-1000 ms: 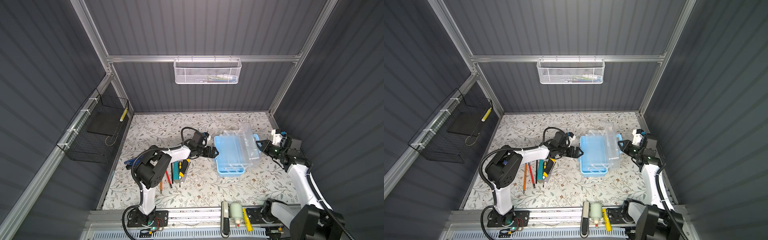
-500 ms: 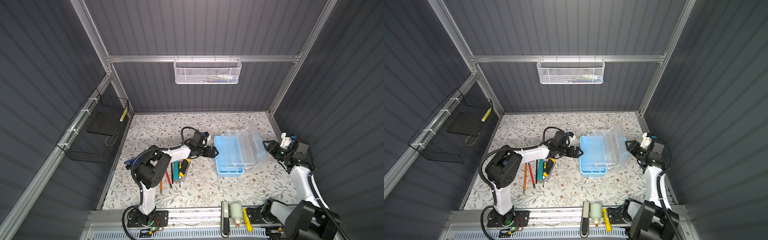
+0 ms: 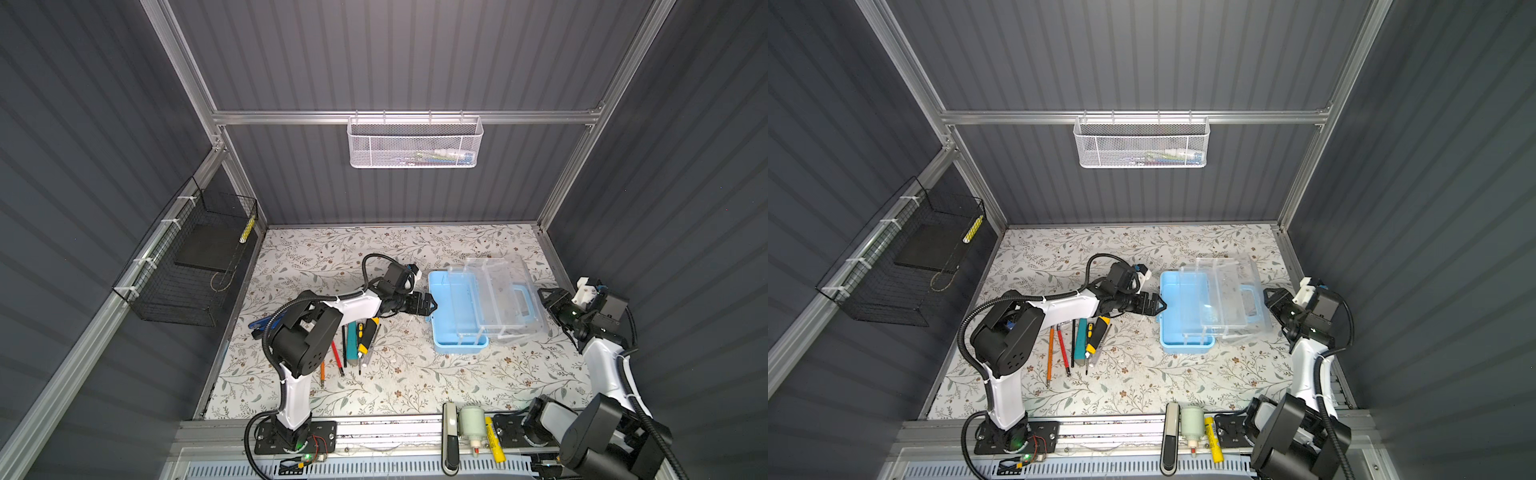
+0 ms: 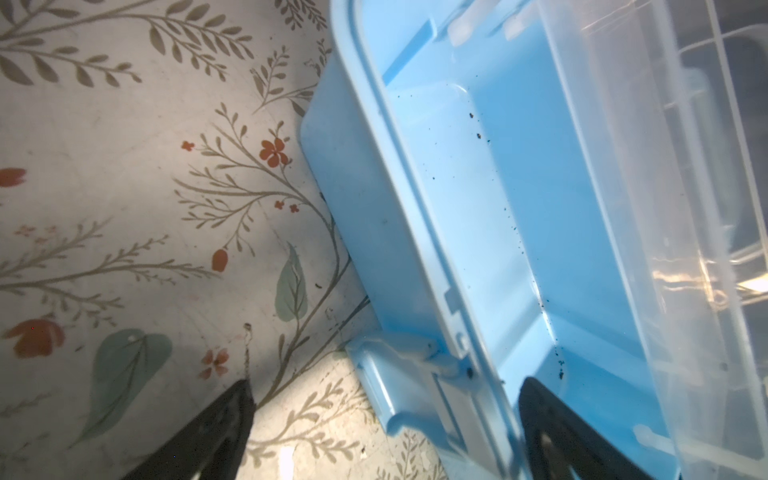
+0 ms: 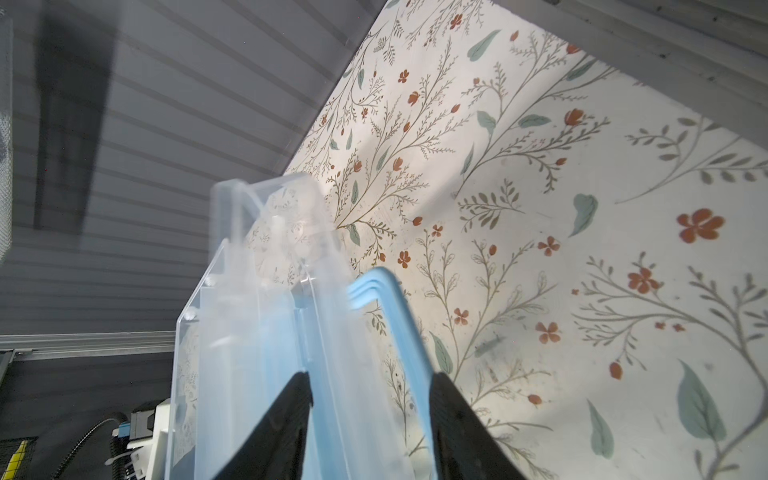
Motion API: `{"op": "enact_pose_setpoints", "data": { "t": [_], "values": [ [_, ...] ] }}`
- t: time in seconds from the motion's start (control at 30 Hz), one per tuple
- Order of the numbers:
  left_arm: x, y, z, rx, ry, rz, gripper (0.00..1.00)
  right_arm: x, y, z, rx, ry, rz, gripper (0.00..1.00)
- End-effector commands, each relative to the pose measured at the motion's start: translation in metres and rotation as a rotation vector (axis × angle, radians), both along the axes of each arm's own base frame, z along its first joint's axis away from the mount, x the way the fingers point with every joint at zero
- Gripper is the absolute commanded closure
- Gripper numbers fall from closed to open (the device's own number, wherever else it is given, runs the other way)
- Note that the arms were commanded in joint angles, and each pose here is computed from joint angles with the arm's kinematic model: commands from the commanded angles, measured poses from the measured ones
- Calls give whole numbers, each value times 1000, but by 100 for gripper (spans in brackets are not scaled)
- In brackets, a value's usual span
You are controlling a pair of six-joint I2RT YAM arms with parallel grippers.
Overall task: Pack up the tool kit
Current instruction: 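Open the right gripper to release the lid and draw it back, then move the right gripper over the screwdrivers while the left gripper moves above the hex keys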
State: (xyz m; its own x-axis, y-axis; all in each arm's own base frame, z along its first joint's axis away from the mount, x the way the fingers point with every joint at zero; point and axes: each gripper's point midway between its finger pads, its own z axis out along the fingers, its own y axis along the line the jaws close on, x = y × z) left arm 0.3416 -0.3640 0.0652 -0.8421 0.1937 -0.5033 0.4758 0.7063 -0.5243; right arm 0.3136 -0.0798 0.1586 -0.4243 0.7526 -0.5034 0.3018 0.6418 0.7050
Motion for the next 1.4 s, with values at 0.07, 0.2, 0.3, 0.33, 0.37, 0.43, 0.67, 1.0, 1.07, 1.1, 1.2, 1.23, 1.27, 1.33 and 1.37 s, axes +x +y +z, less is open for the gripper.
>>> {"op": "enact_pose_setpoints", "data": {
  "t": [0.07, 0.2, 0.3, 0.33, 0.37, 0.43, 0.67, 1.0, 1.07, 1.1, 1.2, 1.23, 1.27, 1.33, 1.37],
  "values": [
    [-7, 13, -10, 23, 22, 16, 1, -6, -10, -4, 26, -11, -49, 52],
    [-5, 10, -4, 7, 2, 8, 1, -6, -14, -4, 22, -12, -57, 54],
    [0, 7, 10, -2, -35, -1, 1, -6, -13, 9, -3, -21, -40, 54],
    [3, 6, 18, -3, -58, -8, 1, -7, -12, 17, -25, -29, -34, 54],
    [6, 5, 26, -4, -81, -9, 1, -9, -11, 24, -47, -35, -31, 54],
    [15, 4, 48, -5, -140, -5, 1, -12, -5, 44, -118, -46, -12, 53],
    [46, 83, 105, 178, -324, 225, 1, -11, 90, 89, -356, -34, 257, 51],
    [26, 282, 120, 330, -322, 666, 1, -22, 321, 36, -407, 155, 821, 44],
    [18, 302, 116, 339, -321, 712, 1, -33, 361, 19, -406, 201, 906, 42],
    [13, 309, 112, 342, -319, 727, 1, -40, 381, 10, -395, 223, 953, 41],
    [4, 318, 97, 346, -324, 740, 1, -54, 420, -17, -366, 283, 1031, 38],
    [1, 319, 91, 344, -329, 738, 1, -58, 429, -27, -360, 309, 1048, 37],
    [-2, 320, 85, 345, -325, 742, 1, -60, 435, -34, -352, 323, 1056, 36],
    [-9, 318, 73, 326, -335, 731, 1, -62, 448, -48, -350, 343, 1079, 36],
    [-11, 317, 68, 322, -343, 718, 1, -62, 453, -55, -351, 350, 1086, 36]
  ]
}}
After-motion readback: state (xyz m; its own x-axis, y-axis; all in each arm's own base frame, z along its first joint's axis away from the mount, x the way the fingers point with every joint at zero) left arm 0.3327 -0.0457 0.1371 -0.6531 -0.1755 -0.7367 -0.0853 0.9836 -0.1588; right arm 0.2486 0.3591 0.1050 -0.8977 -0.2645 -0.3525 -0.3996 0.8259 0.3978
